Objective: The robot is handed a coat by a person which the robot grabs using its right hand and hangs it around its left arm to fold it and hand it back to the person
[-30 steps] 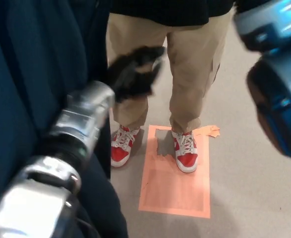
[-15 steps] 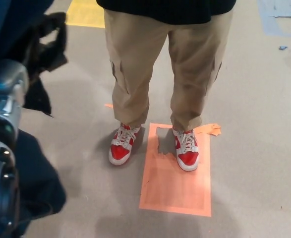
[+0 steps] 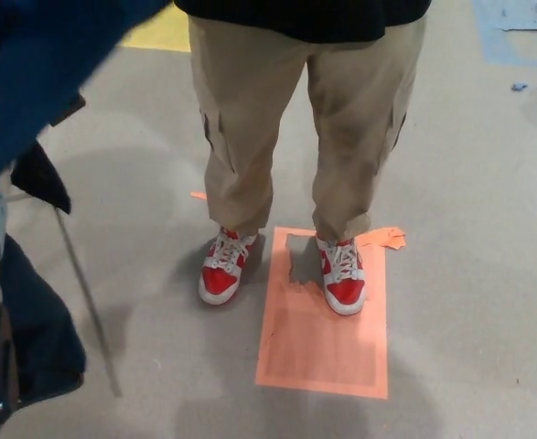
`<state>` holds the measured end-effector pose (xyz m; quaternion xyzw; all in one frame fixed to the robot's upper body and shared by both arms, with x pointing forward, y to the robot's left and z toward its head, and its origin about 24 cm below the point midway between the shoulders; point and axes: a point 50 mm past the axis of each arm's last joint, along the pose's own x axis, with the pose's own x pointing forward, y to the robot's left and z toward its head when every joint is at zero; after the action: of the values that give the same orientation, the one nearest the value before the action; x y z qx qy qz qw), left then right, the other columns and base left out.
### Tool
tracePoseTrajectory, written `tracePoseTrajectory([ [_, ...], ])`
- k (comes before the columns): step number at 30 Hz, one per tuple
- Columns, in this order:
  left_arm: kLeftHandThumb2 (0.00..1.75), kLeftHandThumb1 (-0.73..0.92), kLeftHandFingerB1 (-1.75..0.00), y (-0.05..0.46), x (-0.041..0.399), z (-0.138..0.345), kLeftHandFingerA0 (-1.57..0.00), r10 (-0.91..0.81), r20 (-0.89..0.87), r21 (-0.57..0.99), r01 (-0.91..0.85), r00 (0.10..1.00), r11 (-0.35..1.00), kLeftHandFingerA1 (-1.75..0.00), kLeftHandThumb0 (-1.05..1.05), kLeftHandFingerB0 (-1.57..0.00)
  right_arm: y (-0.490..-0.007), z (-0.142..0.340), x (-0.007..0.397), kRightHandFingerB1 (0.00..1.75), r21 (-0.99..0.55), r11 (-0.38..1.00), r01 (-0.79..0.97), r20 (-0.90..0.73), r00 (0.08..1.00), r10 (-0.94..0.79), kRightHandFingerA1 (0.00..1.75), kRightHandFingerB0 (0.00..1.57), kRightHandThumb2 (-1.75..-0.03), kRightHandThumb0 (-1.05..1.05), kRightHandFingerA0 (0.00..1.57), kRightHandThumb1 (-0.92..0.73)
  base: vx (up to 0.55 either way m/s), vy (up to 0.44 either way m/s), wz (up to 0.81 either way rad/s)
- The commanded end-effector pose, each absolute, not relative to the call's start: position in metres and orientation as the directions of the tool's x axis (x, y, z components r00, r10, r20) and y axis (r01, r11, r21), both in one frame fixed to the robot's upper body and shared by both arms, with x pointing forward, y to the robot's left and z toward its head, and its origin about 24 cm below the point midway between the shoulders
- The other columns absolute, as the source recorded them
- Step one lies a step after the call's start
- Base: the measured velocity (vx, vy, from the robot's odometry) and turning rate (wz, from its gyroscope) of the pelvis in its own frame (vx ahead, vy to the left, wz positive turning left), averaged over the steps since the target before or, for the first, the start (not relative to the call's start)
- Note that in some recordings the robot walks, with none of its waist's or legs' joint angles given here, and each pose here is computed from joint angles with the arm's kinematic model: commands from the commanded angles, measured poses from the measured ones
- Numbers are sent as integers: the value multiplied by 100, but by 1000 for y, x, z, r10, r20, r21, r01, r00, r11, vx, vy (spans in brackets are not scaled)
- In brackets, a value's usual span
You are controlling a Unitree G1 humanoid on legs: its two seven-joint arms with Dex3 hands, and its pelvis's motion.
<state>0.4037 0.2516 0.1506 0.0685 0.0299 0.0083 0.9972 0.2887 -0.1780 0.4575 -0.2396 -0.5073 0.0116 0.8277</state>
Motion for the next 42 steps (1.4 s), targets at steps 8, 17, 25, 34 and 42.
tracePoseTrajectory([
  [8,106,75,-22,268,400,166,-2,51,23,128,-54,998,990,-19,-85,-9,-202,172,276,90,-432,887,-165,247,924,292,81,109,-68,-29,127,-90,0,0,0],
  [17,105,73,-24,264,403,176,-8,40,48,124,-46,998,991,-21,-87,-8,-175,62,262,95,-454,797,-397,-109,913,393,92,105,-67,-26,126,-90,0,0,0],
  [25,105,73,-23,265,403,182,-4,19,75,144,-30,997,989,-21,-87,-10,-167,-27,249,89,-649,542,-533,-424,846,324,87,105,-66,-26,119,-86,0,0,0],
  [34,104,72,-23,250,407,188,-6,-39,89,166,23,995,986,-22,-85,-6,-153,-45,247,0,-537,405,-740,-609,672,421,5,0,-95,-93,0,-62,0,0,0],
  [42,104,74,-21,247,408,192,-6,-69,96,172,52,993,984,-20,-85,-6,-177,-28,260,0,-429,554,-714,-575,689,442,0,0,-74,-78,0,-67,0,0,0],
])
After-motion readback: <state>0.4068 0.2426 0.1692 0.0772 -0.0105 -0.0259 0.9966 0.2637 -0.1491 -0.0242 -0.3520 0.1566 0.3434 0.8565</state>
